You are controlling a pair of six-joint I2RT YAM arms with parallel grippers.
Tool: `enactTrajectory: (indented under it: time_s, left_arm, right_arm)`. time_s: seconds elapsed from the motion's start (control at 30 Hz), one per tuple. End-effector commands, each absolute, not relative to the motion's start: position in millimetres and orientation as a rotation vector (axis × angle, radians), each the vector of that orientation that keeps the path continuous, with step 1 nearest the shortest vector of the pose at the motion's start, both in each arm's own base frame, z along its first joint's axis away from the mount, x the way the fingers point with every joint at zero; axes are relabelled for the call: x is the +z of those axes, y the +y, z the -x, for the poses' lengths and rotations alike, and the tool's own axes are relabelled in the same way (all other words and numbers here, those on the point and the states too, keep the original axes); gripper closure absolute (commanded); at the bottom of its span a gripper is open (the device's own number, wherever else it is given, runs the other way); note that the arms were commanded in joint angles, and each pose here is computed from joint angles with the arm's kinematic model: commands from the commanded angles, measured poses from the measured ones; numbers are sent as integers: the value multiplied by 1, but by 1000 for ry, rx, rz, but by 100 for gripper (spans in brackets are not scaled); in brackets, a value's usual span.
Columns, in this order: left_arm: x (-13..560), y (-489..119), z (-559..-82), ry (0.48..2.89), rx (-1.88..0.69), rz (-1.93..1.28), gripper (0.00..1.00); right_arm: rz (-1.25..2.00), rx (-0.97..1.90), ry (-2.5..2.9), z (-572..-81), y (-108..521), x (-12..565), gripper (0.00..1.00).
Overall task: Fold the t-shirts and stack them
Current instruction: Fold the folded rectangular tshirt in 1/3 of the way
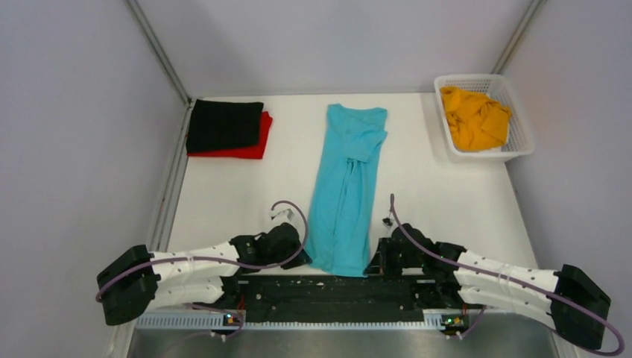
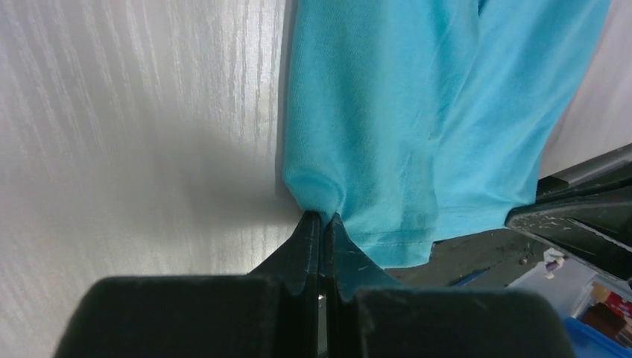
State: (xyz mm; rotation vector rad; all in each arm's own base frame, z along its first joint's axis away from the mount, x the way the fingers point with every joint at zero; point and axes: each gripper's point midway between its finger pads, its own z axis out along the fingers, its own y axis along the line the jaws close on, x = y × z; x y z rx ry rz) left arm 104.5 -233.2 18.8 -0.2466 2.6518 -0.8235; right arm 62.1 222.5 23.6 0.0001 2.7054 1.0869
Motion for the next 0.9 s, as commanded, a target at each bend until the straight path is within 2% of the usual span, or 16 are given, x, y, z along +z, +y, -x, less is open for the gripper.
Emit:
enactTrajectory:
  time_s: [0.0, 0.33, 0.73, 0.87]
  left_arm:
    - [29, -225, -122, 2599, -681, 242, 100]
    - [78, -248, -171, 2402, -665, 178, 100]
    - [110, -256, -253, 2350, -645, 157, 100]
    - [117, -255, -283, 2350, -530, 108, 100]
  right_arm:
    - [20, 1073, 2644, -73, 229, 44, 100]
    - [54, 998, 2532, -118, 235, 79, 100]
    - [-32, 844, 2388, -199, 222, 110, 100]
    - [-53, 764, 2345, -228, 214, 119, 100]
